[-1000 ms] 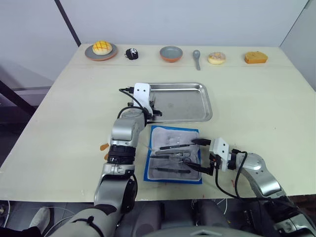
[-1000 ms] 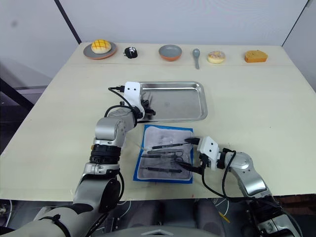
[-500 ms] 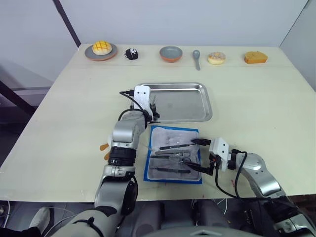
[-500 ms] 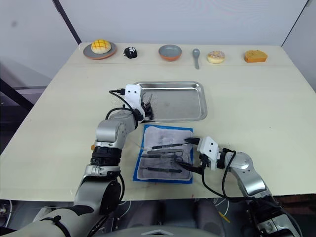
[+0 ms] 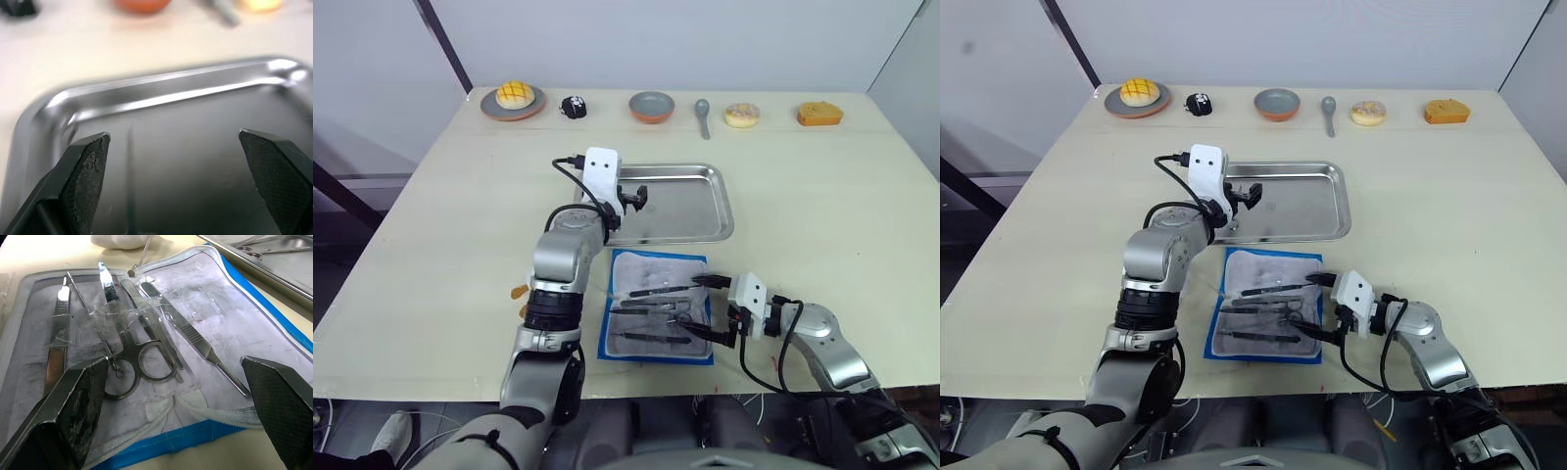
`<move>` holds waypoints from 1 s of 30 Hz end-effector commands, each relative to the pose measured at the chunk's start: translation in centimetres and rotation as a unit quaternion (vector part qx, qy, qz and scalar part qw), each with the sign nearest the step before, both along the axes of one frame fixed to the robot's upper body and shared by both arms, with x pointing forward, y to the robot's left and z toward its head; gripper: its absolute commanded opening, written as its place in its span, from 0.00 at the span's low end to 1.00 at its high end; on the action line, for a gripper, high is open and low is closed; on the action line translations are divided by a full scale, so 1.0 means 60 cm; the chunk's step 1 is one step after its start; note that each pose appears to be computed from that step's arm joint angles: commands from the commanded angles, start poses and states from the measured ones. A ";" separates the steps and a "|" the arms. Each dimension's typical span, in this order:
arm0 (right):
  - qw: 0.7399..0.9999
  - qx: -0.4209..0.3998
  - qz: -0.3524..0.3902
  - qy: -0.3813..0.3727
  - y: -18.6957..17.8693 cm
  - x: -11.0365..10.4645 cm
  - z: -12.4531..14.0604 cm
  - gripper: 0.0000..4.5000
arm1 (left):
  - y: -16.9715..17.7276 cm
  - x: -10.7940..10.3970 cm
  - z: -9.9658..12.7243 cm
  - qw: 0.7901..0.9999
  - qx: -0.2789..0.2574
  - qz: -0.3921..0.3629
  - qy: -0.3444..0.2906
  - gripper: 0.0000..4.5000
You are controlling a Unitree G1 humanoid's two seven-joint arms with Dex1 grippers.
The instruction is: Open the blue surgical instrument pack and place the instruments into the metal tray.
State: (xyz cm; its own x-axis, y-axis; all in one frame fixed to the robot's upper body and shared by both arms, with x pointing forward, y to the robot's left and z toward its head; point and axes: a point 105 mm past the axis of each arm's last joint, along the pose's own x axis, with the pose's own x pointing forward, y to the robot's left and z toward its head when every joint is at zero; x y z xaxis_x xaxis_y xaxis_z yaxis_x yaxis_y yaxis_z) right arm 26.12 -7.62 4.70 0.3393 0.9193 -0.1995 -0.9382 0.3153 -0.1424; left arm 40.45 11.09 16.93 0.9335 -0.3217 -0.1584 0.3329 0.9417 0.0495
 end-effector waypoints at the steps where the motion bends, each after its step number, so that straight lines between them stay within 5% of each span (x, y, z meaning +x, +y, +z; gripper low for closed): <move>1: 0.994 -0.063 -0.015 0.089 -0.017 -0.025 -0.086 1.00 | 0.006 -0.009 0.041 0.997 0.014 -0.050 -0.055 0.99; 10: 0.994 -0.063 -0.016 0.089 -0.018 -0.025 -0.087 1.00 | 0.030 -0.036 0.046 0.975 0.058 -0.204 -0.071 0.99; 12: 0.994 -0.062 -0.016 0.090 -0.018 -0.025 -0.087 1.00 | 0.022 -0.057 0.059 0.958 0.038 -0.273 -0.078 0.99; 16: 0.994 -0.062 -0.018 0.090 -0.019 -0.025 -0.087 1.00 | 0.031 -0.108 0.071 0.902 0.075 -0.419 -0.080 0.99; 23: 0.994 -0.063 -0.023 0.089 -0.024 -0.023 -0.086 1.00 | 0.085 -0.169 0.068 0.810 0.147 -0.567 -0.037 0.99; 30: 0.994 -0.062 -0.028 0.088 -0.027 -0.024 -0.085 1.00 | 0.136 -0.206 0.064 0.774 0.203 -0.600 0.010 0.99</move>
State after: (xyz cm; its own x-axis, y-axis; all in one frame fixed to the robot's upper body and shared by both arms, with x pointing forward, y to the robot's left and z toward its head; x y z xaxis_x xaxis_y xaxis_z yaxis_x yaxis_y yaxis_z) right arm 26.07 -7.56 4.62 0.3419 0.9190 -0.1962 -0.9373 0.3186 -0.1409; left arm 29.07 18.88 20.23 0.0613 -0.8809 -0.4692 0.9691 -0.0600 0.2392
